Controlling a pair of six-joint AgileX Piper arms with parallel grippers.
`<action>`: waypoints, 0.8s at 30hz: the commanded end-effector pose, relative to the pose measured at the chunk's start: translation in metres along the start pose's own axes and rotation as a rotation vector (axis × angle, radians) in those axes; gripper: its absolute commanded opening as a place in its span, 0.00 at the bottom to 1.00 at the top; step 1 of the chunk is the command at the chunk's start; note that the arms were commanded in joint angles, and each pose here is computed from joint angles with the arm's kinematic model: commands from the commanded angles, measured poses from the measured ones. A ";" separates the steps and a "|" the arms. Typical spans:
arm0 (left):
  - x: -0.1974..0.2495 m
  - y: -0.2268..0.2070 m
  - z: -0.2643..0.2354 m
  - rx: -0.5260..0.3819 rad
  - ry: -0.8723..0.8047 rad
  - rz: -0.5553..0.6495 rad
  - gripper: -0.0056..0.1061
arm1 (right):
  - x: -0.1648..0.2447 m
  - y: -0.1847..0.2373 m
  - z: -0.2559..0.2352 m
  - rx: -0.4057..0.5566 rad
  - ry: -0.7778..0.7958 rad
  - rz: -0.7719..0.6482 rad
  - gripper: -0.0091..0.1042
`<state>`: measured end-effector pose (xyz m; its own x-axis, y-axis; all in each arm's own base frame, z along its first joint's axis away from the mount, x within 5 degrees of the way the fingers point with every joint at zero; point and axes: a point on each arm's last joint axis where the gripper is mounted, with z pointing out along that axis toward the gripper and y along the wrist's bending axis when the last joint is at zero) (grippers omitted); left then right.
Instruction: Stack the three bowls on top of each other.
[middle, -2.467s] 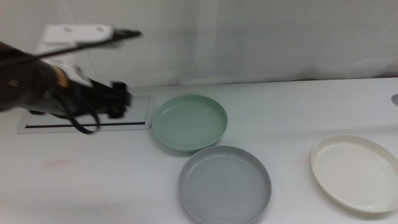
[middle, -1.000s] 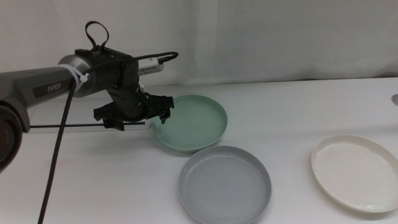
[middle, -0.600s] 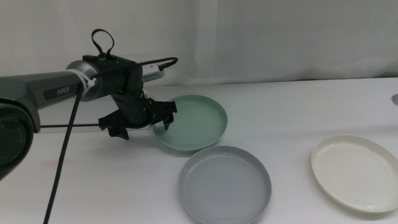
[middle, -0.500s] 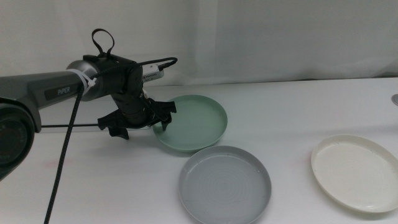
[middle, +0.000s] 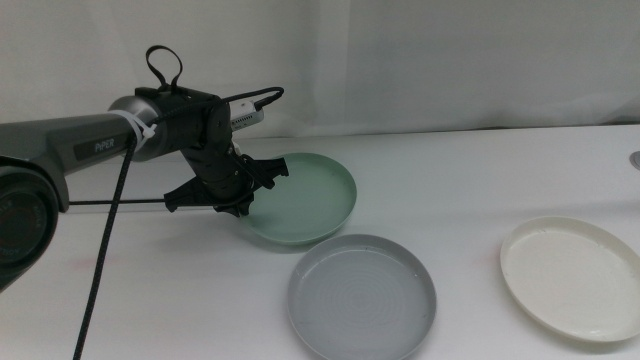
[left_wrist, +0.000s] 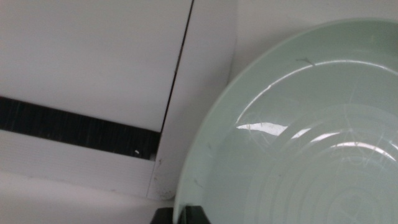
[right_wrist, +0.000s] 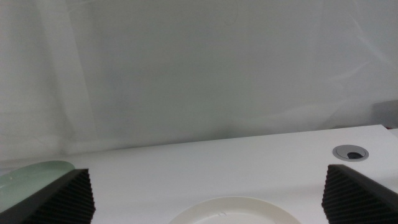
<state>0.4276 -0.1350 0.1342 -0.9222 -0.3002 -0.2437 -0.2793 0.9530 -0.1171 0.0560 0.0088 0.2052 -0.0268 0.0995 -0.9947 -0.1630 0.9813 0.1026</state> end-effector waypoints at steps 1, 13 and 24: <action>0.007 0.012 0.015 -0.070 0.073 0.020 0.03 | 0.011 -0.001 -0.001 0.002 0.002 -0.005 0.98; -0.019 0.006 -0.057 0.077 -0.165 0.068 0.03 | 0.011 -0.001 -0.001 0.002 0.002 -0.005 0.98; -0.017 0.006 -0.149 0.188 -0.295 0.157 0.03 | 0.011 -0.001 -0.001 0.002 0.002 -0.005 0.98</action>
<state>0.4077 -0.1188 0.2657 -0.8351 -0.1747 -0.5217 -0.0803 0.9768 -0.1986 0.0560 0.0088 0.2052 -0.0272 0.1018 -0.9944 -0.1630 0.9810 0.1049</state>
